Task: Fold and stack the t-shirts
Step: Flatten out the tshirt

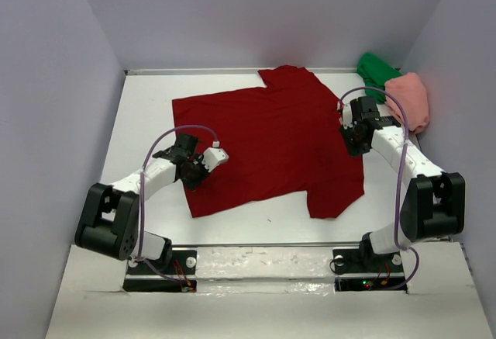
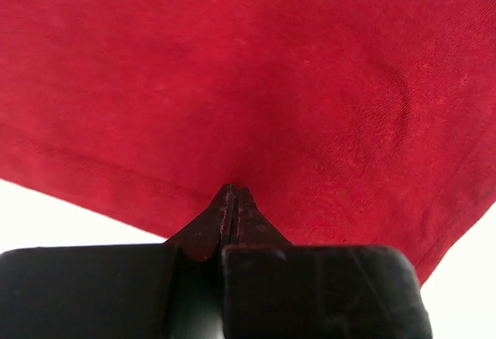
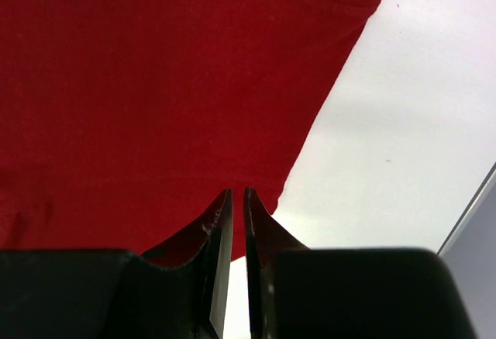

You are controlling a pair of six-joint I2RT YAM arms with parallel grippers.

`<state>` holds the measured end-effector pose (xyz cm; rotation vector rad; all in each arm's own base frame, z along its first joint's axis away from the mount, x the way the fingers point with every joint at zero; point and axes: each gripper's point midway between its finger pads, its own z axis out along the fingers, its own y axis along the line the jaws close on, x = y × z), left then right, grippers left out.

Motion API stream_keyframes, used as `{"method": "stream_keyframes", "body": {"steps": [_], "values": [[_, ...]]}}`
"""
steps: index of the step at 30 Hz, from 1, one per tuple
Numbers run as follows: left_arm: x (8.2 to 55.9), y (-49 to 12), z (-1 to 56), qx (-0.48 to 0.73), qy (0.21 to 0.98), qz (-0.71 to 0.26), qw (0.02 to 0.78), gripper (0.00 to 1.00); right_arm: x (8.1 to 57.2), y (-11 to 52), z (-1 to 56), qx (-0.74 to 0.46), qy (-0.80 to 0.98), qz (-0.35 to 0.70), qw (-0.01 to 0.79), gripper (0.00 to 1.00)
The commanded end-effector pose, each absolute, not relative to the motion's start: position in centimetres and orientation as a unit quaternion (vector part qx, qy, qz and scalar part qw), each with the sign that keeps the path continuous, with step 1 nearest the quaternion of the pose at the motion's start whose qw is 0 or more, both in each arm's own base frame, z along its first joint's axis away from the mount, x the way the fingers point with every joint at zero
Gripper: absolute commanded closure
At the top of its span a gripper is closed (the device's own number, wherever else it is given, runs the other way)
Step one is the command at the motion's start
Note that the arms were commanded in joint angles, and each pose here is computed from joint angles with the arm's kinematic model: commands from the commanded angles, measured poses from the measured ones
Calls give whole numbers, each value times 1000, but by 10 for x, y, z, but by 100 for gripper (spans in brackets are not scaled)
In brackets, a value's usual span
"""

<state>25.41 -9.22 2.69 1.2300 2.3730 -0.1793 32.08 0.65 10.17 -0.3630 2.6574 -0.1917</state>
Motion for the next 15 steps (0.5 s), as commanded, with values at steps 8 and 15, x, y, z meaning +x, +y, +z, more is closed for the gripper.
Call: {"method": "stream_keyframes", "body": {"steps": [8, 15], "values": [[240, -78, 8, 467, 865, -34, 183, 100, 324, 9, 104, -137, 961, -70, 229, 85], [234, -40, 0, 463, 870, 56, 158, 100, 323, 13, 98, -137, 964, -58, 218, 85]]}}
